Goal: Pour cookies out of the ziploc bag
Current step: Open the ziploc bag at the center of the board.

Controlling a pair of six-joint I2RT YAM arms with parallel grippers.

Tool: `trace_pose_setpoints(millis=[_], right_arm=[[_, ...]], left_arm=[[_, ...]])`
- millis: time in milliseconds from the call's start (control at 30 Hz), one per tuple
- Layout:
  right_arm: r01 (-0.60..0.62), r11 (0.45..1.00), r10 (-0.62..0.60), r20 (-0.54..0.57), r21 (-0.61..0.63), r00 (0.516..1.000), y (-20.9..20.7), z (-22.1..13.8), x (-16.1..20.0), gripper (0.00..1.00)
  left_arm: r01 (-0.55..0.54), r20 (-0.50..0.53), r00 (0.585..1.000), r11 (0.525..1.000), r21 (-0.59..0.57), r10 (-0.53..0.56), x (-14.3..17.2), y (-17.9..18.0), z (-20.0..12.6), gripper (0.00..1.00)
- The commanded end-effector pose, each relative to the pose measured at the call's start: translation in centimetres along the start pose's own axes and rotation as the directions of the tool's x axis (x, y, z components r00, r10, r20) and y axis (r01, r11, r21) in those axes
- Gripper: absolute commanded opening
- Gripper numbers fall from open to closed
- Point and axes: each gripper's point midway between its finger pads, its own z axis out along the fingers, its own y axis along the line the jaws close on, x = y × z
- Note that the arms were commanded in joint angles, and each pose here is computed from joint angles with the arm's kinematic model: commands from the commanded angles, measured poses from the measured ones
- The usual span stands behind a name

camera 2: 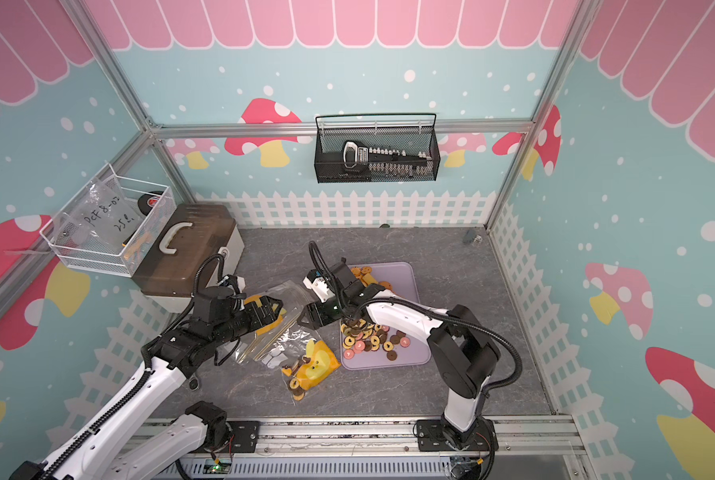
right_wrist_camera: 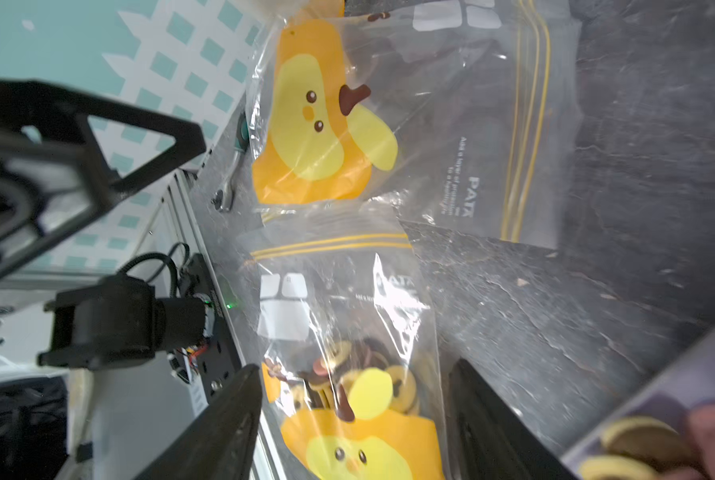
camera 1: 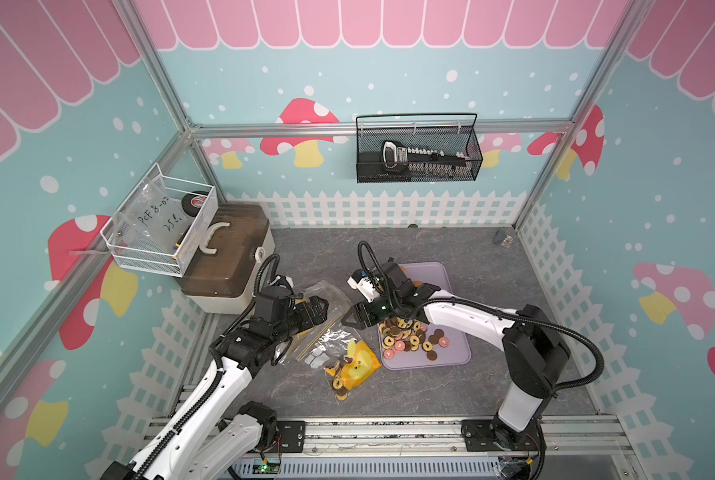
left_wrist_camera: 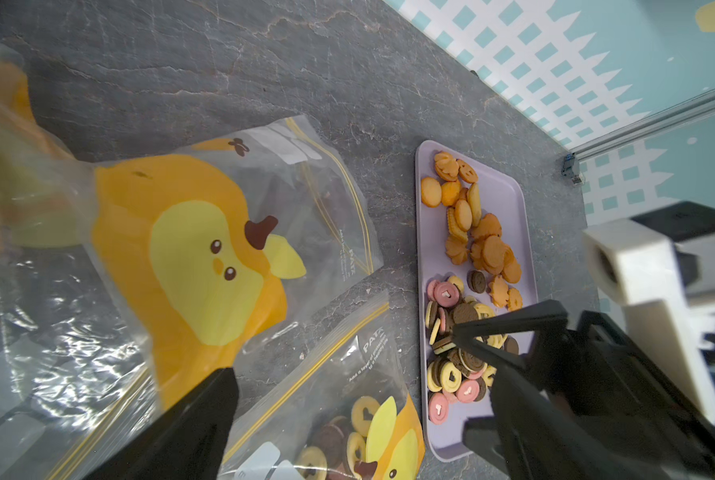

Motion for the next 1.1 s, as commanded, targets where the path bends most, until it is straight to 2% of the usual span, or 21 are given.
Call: trace_pose_setpoints(millis=[0, 133, 300, 367, 533, 633, 700, 767, 833, 933, 1067], right_arm=[[0.058, 0.995, -0.058, 0.002, 0.083, 0.998, -0.4, -2.3, 0.7, 0.73], [0.093, 0.991, -0.091, -0.019, 0.100, 0.996, 0.3, -2.7, 2.3, 0.73], [0.126, 0.985, -0.121, -0.046, 0.115, 0.992, 1.3, -1.5, 3.3, 0.73], [0.121, 0.986, -0.116, -0.047, 0.117, 0.992, 1.3, -1.2, 3.4, 0.72], [0.116, 0.982, -0.109, -0.053, 0.149, 0.993, 0.5, -1.0, 3.8, 0.65], [0.110, 0.979, -0.105, -0.037, 0.170, 0.994, 0.3, -1.1, 3.1, 0.64], [0.078, 0.976, -0.075, -0.019, 0.204, 0.997, -0.1, -1.1, 2.4, 0.68], [0.007, 0.968, -0.011, 0.014, 0.252, 1.000, -0.7, -1.3, 1.6, 0.80], [-0.050, 0.968, 0.033, 0.071, 0.247, 0.997, -0.6, -1.3, 0.6, 0.86], [-0.083, 0.972, 0.061, 0.106, 0.219, 0.993, 0.0, -1.2, -0.3, 0.88], [-0.081, 0.974, 0.061, 0.104, 0.209, 0.993, 0.2, -1.1, -0.4, 0.88]], left_arm=[[0.018, -0.050, 0.999, 1.000, 0.005, -0.018, 1.2, 0.5, 1.0, 0.99], [0.020, -0.080, 0.997, 0.999, 0.028, -0.018, 1.7, 0.2, 1.8, 0.99], [0.033, -0.106, 0.994, 0.997, -0.067, -0.040, 2.4, 2.1, 3.3, 0.98], [0.050, -0.103, 0.993, 0.997, -0.058, -0.055, 2.5, 2.2, 3.8, 0.98], [0.105, -0.112, 0.988, 0.994, -0.043, -0.109, 1.8, 2.4, 4.4, 0.96], [0.144, -0.124, 0.981, 0.988, -0.050, -0.149, 1.3, 3.3, 4.5, 0.92], [0.167, -0.122, 0.977, 0.984, -0.061, -0.174, 1.1, 3.9, 4.5, 0.86], [0.172, -0.116, 0.976, 0.981, -0.090, -0.181, 1.2, 4.7, 4.4, 0.80], [0.171, -0.100, 0.977, 0.974, -0.149, -0.187, 1.4, 5.8, 4.2, 0.78], [0.153, -0.093, 0.981, 0.971, -0.184, -0.172, 1.6, 6.7, 3.9, 0.70], [0.124, -0.130, 0.980, 0.969, -0.213, -0.154, 2.4, 7.4, 4.2, 0.69]])
